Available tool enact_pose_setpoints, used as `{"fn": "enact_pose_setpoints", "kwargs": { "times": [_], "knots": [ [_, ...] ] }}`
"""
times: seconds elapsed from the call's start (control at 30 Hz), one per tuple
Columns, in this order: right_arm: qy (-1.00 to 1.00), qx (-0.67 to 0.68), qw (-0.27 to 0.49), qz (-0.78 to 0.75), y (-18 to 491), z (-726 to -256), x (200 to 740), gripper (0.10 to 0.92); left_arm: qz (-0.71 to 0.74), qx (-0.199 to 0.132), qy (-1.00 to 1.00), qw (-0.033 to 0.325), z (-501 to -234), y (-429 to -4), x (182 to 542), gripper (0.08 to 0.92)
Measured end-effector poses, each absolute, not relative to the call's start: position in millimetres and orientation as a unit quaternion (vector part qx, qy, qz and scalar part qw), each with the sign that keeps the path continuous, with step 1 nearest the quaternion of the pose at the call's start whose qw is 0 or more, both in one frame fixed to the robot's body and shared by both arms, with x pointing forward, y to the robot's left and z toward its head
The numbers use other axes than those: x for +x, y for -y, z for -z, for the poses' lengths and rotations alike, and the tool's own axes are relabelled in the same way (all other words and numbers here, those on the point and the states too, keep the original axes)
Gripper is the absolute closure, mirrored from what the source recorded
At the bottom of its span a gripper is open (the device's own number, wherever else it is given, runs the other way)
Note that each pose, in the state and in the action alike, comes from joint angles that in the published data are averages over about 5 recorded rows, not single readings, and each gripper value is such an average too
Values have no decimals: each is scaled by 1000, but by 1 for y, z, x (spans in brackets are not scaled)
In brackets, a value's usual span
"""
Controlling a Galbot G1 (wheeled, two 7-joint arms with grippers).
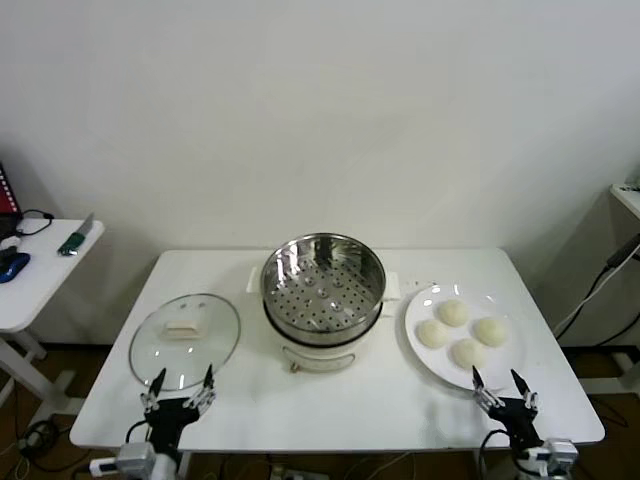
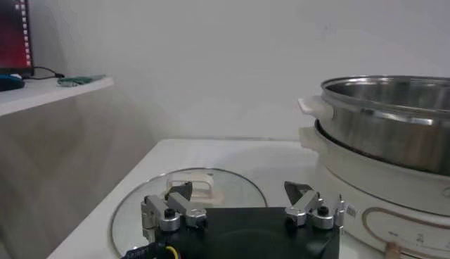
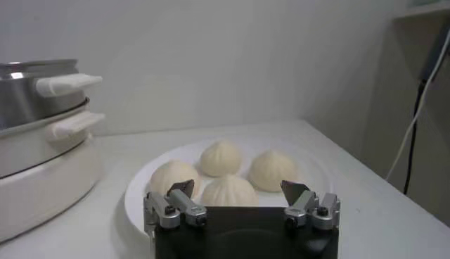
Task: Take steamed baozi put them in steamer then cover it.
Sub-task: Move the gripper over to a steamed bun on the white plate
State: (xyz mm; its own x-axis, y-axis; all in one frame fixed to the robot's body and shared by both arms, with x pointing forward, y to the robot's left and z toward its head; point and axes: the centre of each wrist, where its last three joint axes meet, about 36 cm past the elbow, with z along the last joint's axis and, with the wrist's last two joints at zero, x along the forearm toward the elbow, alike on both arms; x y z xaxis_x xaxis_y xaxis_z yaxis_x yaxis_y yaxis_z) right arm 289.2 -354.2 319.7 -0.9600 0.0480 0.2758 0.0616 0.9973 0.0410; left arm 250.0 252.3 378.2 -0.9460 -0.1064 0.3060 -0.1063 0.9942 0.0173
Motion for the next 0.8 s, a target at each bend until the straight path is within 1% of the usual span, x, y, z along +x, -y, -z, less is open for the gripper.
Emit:
{"fn": "enact_pose_setpoints", "kwargs": {
  "times": [0.13,0.37,0.8],
  "knots": [
    [991,-22,132,4,359,-334,306,200,0,52,987,153,-379,-251,251,177],
    [991,7,117,-71,380,-376,358,200,1,50,988,148,-383,-251,251,177],
    [946,129,118,-271,427,-460,453,200,3,47,989,141,-386,-253,246,177]
  ]
}}
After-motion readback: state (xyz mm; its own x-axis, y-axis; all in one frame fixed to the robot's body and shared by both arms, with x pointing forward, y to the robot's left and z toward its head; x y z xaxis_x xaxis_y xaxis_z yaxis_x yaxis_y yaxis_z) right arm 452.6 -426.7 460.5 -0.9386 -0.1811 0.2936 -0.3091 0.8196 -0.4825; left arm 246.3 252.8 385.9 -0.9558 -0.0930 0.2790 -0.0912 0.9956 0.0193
